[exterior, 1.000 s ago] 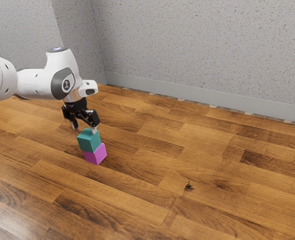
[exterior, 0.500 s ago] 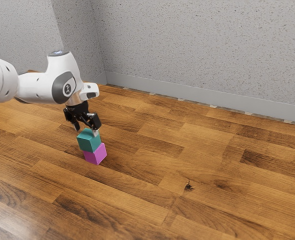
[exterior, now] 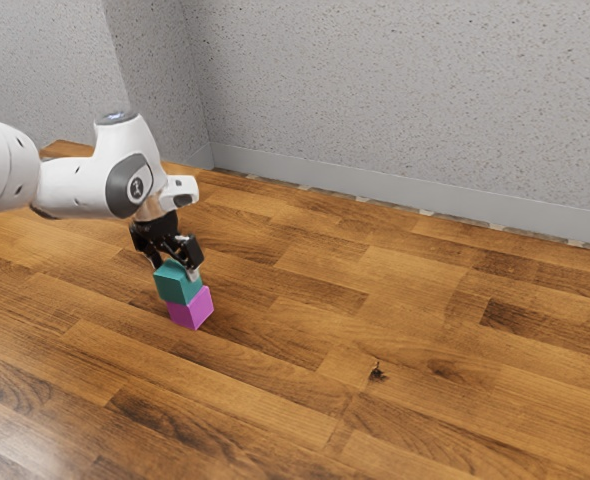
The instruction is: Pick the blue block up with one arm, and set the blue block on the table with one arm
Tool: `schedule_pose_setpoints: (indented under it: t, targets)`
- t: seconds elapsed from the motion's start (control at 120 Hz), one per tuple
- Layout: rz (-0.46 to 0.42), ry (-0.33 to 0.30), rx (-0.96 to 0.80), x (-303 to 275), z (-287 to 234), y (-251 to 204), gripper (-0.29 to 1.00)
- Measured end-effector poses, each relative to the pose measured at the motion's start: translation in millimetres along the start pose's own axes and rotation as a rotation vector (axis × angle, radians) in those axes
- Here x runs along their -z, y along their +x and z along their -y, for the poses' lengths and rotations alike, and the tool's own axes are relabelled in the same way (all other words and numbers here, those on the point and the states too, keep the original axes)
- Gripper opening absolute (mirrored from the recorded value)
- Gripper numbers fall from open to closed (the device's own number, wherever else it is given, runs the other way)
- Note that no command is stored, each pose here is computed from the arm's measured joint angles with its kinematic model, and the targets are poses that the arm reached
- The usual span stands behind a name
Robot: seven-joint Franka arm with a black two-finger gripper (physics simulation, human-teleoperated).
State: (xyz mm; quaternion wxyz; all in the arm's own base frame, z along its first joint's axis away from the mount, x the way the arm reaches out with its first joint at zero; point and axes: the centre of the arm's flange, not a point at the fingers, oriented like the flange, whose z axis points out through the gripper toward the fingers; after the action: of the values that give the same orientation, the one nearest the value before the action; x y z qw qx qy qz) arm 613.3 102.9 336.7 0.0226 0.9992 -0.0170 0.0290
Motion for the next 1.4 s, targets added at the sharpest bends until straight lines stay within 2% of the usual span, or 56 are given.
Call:
schedule_pose_setpoints:
  t: [0.742,0.892,1.017,1.275,1.4]
  targets:
    - [-0.005,-0.024,0.04,-15,1,-1,0.7]
    - [-0.005,-0.024,0.047,-15,1,-1,0.54]
    - [-0.005,-0.024,0.052,-15,1,-1,0.46]
    - [-0.02,-0.02,0.064,2,3,-5,0.41]
    - [-0.011,0.0,0.142,17,48,-32,0.4]
